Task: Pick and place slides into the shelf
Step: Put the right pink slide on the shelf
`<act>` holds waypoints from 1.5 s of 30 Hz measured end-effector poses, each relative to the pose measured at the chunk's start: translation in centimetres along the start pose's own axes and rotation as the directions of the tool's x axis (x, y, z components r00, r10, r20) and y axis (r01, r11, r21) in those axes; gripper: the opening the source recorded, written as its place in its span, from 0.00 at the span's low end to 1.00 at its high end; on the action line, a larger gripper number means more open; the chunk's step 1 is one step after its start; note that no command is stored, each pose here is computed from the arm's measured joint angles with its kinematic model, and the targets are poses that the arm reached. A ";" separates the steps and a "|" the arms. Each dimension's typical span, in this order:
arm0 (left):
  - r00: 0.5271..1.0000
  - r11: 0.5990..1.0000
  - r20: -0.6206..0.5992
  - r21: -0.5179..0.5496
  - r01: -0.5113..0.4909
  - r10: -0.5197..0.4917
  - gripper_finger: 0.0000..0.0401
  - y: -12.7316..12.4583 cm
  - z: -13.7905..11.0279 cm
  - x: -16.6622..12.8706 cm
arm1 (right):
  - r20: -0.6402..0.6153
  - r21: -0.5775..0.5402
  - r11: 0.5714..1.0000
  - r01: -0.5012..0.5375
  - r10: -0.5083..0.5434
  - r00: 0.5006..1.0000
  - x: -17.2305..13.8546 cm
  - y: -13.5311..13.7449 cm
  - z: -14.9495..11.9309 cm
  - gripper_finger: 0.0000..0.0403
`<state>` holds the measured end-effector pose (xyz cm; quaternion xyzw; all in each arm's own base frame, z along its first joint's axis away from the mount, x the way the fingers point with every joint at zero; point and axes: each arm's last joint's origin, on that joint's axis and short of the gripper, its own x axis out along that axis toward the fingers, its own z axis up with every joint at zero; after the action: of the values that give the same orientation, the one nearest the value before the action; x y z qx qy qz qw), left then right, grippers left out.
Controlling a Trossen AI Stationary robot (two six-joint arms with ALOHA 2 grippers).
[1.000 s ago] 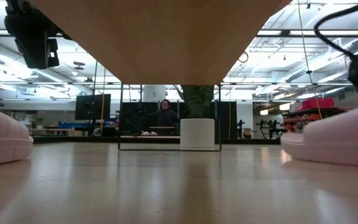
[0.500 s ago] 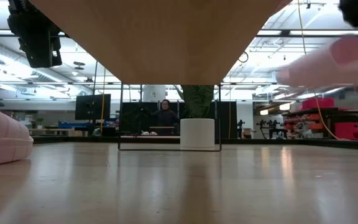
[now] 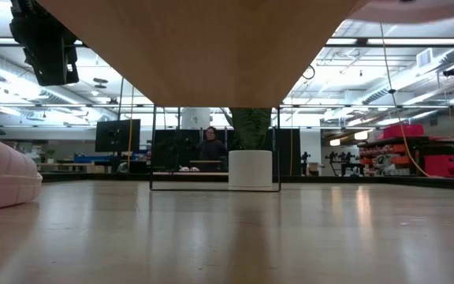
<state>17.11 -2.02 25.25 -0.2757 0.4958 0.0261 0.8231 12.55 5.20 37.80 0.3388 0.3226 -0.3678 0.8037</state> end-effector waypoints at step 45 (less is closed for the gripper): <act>0.997 0.998 -0.044 -0.008 0.068 -0.068 0.06 -0.2 -0.2 -0.1 | -0.173 -0.424 0.747 -0.512 0.488 0.856 5.8 9.2 12.8 0.09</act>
<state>17.01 -2.24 25.35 -0.2959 0.5041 -0.0064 0.8113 26.44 -2.39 43.33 0.2238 0.3176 -0.0445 0.9204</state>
